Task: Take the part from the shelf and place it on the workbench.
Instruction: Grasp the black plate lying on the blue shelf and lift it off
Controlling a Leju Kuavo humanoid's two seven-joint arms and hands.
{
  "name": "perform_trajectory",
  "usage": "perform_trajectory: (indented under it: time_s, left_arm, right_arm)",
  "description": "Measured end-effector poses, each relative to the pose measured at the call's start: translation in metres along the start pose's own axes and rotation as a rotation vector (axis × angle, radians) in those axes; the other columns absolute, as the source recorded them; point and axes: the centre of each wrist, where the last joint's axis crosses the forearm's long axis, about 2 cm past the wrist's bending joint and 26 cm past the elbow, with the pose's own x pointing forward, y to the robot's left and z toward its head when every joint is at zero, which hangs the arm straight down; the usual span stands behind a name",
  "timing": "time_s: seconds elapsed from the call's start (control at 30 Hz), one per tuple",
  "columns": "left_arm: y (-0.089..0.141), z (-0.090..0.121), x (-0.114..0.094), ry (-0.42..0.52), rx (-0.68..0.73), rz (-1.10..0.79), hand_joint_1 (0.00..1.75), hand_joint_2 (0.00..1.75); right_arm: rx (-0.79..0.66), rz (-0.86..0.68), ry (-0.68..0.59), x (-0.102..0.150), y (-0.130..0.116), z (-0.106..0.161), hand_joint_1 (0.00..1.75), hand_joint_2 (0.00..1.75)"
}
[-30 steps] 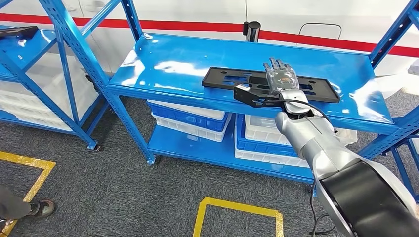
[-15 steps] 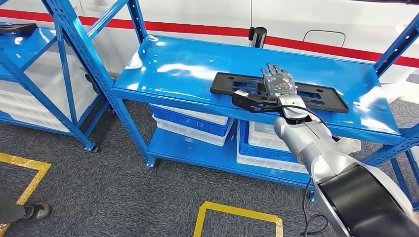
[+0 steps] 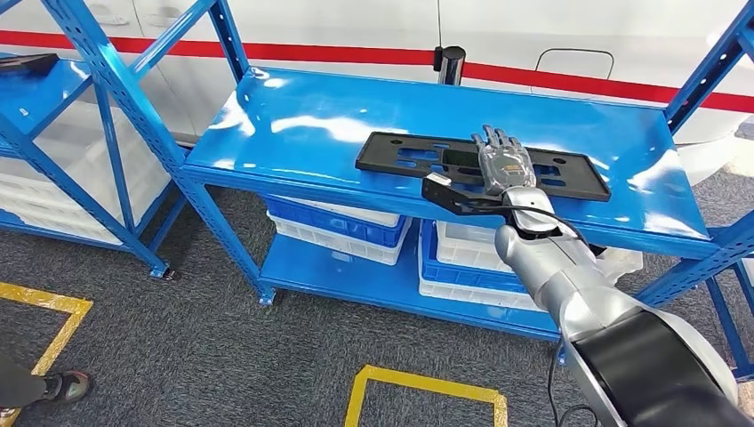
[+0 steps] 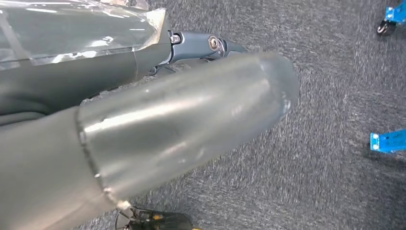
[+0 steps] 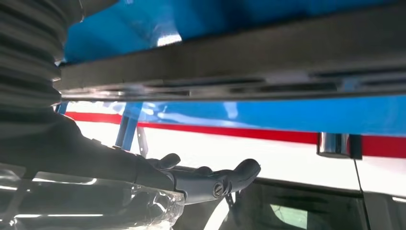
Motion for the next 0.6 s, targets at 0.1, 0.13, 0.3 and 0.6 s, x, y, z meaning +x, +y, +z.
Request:
perform_trajectory:
  time_s: [0.1, 0.13, 0.3, 0.6]
  left_arm:
    - [-0.0016, 0.0005, 0.0004, 0.001, 0.002, 0.002, 0.00, 0.00]
    - [-0.0021, 0.0008, 0.0004, 0.001, 0.002, 0.002, 0.00, 0.00]
    - [-0.0041, 0.0017, 0.0006, 0.003, 0.000, 0.005, 0.00, 0.00]
    - [-0.0046, 0.0019, 0.0009, 0.001, 0.009, 0.001, 0.00, 1.75]
  right_arm:
    - [0.004, -0.007, 0.003, -0.0006, 0.0035, 0.0016, 0.00, 1.75]
    - [0.004, -0.008, 0.003, -0.0007, 0.0040, 0.0018, 0.00, 1.75]
    - [0.006, -0.013, 0.006, -0.0011, 0.0048, 0.0021, 0.00, 1.75]
    - [0.001, -0.024, -0.011, -0.0015, 0.0060, 0.0028, 1.65, 1.75]
